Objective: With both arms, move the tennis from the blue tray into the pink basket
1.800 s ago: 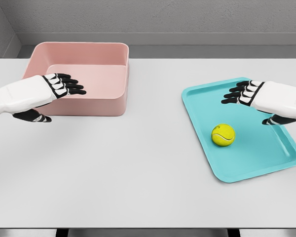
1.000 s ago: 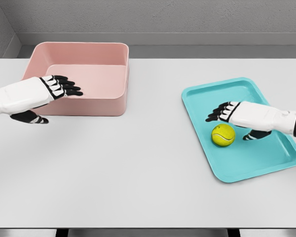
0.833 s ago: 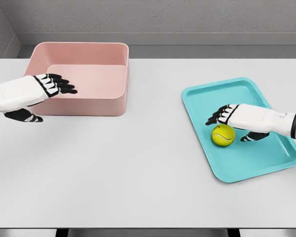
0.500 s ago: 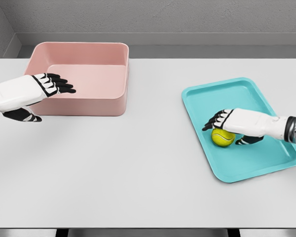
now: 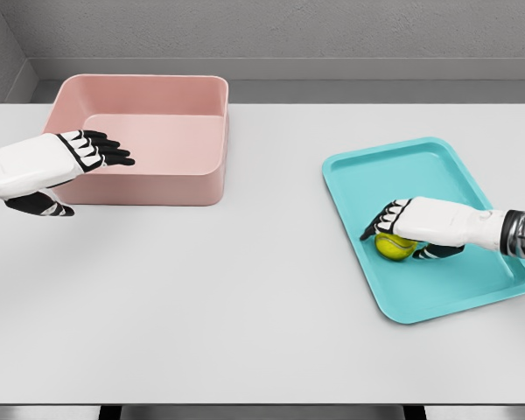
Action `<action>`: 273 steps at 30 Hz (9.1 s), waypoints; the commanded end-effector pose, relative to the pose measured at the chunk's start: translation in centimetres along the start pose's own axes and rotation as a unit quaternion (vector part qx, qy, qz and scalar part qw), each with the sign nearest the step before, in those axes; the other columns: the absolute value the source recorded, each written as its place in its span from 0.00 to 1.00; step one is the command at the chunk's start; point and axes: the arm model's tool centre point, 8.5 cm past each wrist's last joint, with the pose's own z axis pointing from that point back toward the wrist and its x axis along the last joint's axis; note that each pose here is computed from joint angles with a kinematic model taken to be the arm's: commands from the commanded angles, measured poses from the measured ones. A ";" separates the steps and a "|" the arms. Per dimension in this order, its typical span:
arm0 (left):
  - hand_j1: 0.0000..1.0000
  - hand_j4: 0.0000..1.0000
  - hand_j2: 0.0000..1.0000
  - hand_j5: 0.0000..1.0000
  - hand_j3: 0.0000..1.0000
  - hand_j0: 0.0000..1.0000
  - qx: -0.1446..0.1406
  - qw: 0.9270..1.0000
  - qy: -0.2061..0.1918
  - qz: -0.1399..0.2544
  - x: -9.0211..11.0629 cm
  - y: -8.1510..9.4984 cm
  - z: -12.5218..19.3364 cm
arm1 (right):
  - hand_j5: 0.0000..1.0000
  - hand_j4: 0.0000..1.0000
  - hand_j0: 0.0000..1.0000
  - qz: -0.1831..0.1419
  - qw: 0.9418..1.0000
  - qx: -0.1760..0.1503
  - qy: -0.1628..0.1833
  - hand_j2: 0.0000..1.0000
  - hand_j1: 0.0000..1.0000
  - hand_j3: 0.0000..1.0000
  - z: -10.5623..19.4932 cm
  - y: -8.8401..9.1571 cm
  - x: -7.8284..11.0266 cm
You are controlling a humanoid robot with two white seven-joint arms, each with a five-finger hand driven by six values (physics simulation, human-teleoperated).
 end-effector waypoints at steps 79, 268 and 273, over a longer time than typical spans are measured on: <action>1.00 1.00 1.00 1.00 1.00 1.00 0.003 1.000 -0.005 -0.001 0.3 0.2 -0.2 | 0.35 0.35 0.35 0.112 0.975 -0.089 -0.170 0.35 0.35 0.35 -13.3 -11.0 11.8; 0.54 0.54 0.54 0.54 0.54 0.54 0.003 0.995 -0.075 -0.068 1.2 4.7 -15.7 | 1.00 1.00 1.00 -0.124 0.939 -0.320 0.042 1.00 1.00 1.00 6.9 -2.7 1.8; 0.54 0.54 0.54 0.54 0.54 0.54 -0.003 0.999 -0.012 -0.033 -3.3 3.8 -13.3 | 1.00 1.00 1.00 -0.124 0.939 -0.320 0.042 1.00 1.00 1.00 6.9 -2.7 1.8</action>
